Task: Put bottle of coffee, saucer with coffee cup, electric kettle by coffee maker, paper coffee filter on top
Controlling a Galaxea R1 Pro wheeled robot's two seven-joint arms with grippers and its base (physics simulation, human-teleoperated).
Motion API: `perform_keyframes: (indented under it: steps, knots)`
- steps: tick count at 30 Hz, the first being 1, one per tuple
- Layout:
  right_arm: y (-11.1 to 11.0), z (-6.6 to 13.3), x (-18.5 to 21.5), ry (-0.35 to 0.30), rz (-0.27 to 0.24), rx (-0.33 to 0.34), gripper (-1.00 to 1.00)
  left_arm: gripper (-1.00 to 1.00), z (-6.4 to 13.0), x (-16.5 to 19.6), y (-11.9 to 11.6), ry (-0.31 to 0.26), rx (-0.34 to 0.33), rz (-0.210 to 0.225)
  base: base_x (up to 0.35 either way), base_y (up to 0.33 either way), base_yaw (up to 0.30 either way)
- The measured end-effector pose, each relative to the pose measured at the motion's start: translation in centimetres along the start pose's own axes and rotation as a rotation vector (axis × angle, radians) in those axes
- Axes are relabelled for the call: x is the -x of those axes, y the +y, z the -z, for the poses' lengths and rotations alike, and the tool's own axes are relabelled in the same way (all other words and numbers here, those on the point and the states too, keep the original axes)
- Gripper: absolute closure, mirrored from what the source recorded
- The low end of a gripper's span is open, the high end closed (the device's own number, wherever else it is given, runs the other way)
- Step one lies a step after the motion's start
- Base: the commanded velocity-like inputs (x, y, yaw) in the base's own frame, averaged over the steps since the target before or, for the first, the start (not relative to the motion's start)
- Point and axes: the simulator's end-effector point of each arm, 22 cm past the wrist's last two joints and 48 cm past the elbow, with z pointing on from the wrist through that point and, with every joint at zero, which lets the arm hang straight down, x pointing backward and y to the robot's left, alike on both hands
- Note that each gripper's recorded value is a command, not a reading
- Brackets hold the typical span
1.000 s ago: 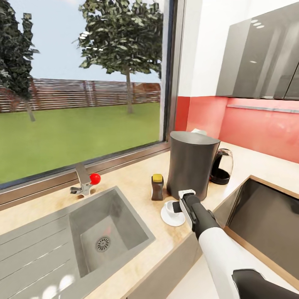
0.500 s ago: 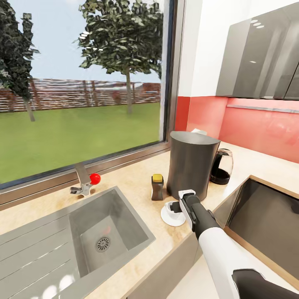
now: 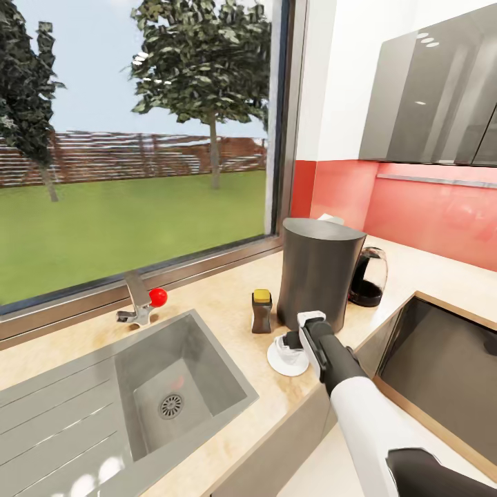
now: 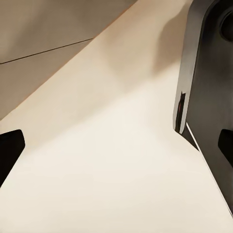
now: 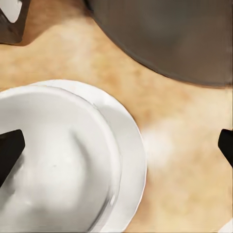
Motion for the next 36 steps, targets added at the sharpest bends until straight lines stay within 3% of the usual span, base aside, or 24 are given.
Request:
perform_keyframes:
  steps: [7, 16, 36]
  knots:
    - [-0.7, 1.6, 3.2, -0.082, -0.016, -0.01, -1.0, -1.0, 0.0, 0.0, 0.0, -0.001, 0.0, 0.001, 0.0, 0.0, 0.0]
    - [-0.7, 1.7, 3.3, -0.085, -0.016, -0.01, -1.0, -1.0, 0.0, 0.0, 0.0, -0.002, 0.0, -0.006, -0.013, -0.033, 0.0]
    - [-0.7, 1.6, 3.2, -0.08, -0.016, -0.01, -1.0, -1.0, 0.0, 0.0, 0.0, 0.0, 0.0, -0.001, -0.127, -0.244, 0.0]
